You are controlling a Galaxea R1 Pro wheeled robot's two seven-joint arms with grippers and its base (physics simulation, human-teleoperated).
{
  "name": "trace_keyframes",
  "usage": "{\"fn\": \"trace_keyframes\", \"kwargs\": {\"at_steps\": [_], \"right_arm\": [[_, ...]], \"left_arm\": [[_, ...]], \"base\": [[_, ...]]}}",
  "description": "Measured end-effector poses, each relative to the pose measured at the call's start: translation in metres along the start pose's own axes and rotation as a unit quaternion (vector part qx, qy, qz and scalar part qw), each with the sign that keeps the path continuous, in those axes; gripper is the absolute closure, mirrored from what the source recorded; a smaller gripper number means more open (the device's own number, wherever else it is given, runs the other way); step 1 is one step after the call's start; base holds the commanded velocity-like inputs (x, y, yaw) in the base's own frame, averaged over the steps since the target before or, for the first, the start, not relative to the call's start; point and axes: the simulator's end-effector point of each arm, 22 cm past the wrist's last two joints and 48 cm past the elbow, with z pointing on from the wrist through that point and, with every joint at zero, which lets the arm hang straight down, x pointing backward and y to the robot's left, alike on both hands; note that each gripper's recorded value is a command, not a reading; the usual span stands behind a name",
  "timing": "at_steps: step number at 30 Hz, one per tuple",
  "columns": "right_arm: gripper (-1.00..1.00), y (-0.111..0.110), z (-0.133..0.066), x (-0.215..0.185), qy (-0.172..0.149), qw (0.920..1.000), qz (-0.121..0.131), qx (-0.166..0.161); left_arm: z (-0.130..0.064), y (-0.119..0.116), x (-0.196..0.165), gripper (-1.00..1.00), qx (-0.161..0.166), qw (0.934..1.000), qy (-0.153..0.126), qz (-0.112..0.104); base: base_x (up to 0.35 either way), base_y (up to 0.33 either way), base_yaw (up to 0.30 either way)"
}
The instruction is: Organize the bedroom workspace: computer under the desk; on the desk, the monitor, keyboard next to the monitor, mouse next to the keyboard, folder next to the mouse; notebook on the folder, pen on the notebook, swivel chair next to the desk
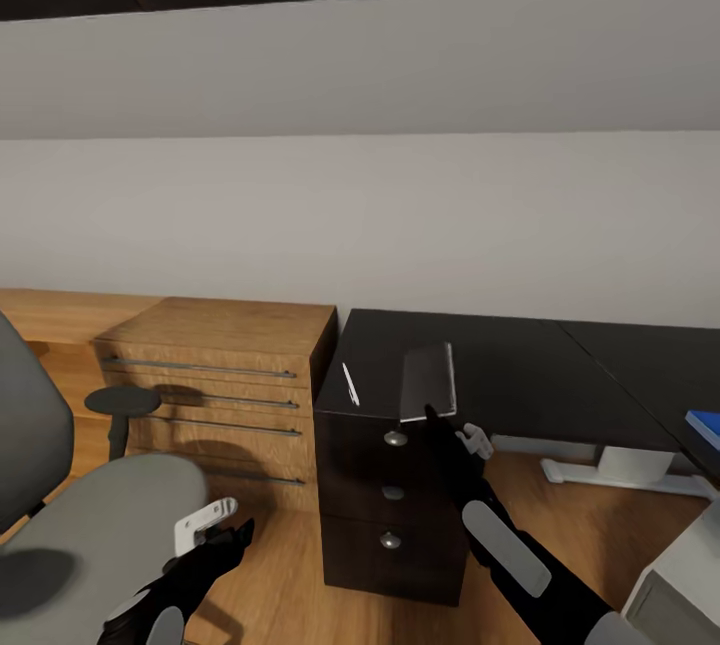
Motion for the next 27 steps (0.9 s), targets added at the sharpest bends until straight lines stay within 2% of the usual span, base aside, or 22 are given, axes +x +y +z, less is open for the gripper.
{"fn": "trace_keyframes", "kwargs": {"at_steps": [6,9,11,12,16,17,18,24,27], "right_arm": [[1.00,0.016,0.002,-0.017,-0.005,0.9999,-0.011,0.002],[1.00,0.028,0.002,-0.034,-0.010,0.9996,-0.026,-0.007],[1.00,0.038,0.001,-0.050,-0.015,0.9992,-0.035,-0.012],[1.00,0.045,-0.001,-0.061,-0.016,0.9989,-0.042,-0.008],[1.00,0.052,-0.009,-0.063,0.011,0.9980,-0.059,0.020],[1.00,0.058,-0.017,-0.064,0.037,0.9949,-0.090,0.025],[1.00,0.059,-0.018,-0.065,0.040,0.9944,-0.094,0.026],[1.00,0.070,-0.026,-0.065,0.053,0.9931,-0.103,0.019],[1.00,0.076,-0.027,-0.066,0.055,0.9931,-0.102,0.017]], "left_arm": [[-0.006,-0.011,-0.007,-1.00,0.005,0.9999,0.002,0.010],[-0.008,-0.015,-0.011,-1.00,0.005,0.9999,0.003,0.013],[-0.009,-0.016,-0.010,-1.00,0.004,0.9999,0.008,0.015],[-0.006,-0.014,0.000,-1.00,0.001,0.9997,0.020,0.016],[-0.002,-0.021,0.025,-1.00,0.001,0.9980,0.053,0.033],[0.000,-0.022,0.042,-1.00,-0.001,0.9963,0.070,0.051],[0.000,-0.022,0.044,-1.00,-0.004,0.9958,0.073,0.055],[-0.002,-0.016,0.048,-1.00,-0.020,0.9927,0.085,0.084],[-0.005,-0.018,0.046,-1.00,-0.022,0.9919,0.086,0.090]], "base": [[0.000,0.000,0.000],[0.000,0.000,0.000],[0.000,0.000,0.000],[0.000,0.000,0.000],[0.000,0.000,0.000],[0.000,0.000,0.000],[0.000,0.000,0.000],[0.000,0.000,0.000],[0.000,0.000,0.000]]}}
